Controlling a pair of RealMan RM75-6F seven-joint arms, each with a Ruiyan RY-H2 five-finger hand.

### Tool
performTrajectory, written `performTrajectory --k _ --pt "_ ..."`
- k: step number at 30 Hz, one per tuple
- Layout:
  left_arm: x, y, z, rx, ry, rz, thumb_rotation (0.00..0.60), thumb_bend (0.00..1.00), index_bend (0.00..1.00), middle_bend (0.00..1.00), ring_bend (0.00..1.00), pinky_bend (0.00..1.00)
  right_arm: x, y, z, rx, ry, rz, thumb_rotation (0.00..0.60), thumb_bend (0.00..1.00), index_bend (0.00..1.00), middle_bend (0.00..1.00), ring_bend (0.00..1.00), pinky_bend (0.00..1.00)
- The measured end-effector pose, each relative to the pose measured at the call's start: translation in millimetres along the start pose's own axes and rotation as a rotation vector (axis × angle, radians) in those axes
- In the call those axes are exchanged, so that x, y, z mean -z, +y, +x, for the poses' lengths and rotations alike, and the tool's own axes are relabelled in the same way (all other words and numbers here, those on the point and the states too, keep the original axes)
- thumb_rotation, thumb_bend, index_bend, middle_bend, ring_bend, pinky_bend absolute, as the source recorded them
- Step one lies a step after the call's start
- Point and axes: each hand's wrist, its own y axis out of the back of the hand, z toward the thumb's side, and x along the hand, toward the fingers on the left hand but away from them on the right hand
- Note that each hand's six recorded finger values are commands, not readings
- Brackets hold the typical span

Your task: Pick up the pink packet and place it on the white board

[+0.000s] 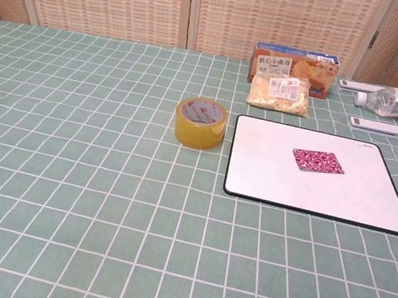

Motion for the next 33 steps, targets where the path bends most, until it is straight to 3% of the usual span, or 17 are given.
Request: performTrajectory --k 33 --pt "1.7 -1.5 1.6 0.007 0.003 -0.007 0.6 0.27 0.0 0.0 0.0 0.0 -2.7 -3.6 -3.9 -0.01 -0.009 0.005 0.6 0.18 0.53 0.52 0.51 0.49"
